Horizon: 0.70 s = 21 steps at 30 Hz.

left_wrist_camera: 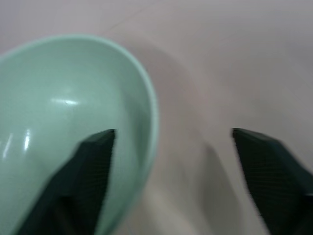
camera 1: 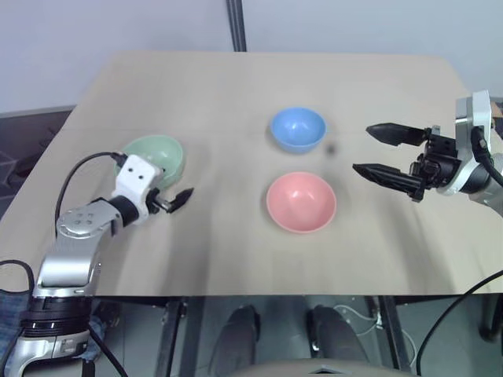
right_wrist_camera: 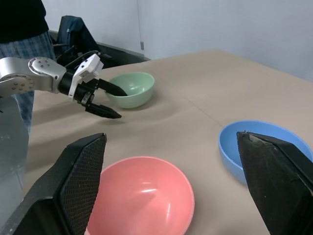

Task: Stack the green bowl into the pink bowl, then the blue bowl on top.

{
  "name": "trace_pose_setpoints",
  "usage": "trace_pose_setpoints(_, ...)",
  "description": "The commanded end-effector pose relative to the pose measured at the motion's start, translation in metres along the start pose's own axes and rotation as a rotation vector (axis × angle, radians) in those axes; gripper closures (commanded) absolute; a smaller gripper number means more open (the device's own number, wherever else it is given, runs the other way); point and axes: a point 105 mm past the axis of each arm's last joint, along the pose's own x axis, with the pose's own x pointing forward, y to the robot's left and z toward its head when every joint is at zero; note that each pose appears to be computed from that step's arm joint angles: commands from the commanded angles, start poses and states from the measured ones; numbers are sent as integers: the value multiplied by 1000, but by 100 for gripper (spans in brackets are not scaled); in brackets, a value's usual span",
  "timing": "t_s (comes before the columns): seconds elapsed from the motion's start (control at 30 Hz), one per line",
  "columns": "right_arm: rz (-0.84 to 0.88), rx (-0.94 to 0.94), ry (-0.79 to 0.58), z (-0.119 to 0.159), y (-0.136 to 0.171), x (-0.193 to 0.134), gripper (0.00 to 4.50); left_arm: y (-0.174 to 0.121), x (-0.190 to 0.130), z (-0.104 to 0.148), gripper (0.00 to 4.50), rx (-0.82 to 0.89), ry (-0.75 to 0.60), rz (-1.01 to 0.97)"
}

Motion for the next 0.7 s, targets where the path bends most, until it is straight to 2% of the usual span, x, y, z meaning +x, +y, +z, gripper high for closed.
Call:
trace_pose_setpoints(0.03,1,-57,-13,11,0,-2,0,15,-1,3,199,68,28,44)
trace_pose_setpoints(0.2,-13,-60,-17,9,-1,-3,0,21,2,2,415,91,42,50)
trace_pose_setpoints(0.23,-15,-60,-17,9,0,-4,0,20,2,1,440,109,49,42)
trace_pose_setpoints(0.37,-17,-59,-20,9,1,-5,0,10,3,8,440,171,20,-40)
trace_pose_setpoints(0.57,-24,-61,-35,14,-2,-11,0,-17,12,50,440,280,-133,-224)
trace_pose_setpoints(0.7,-92,-72,-23,11,-16,-20,0,-46,19,80,440,411,-224,-390)
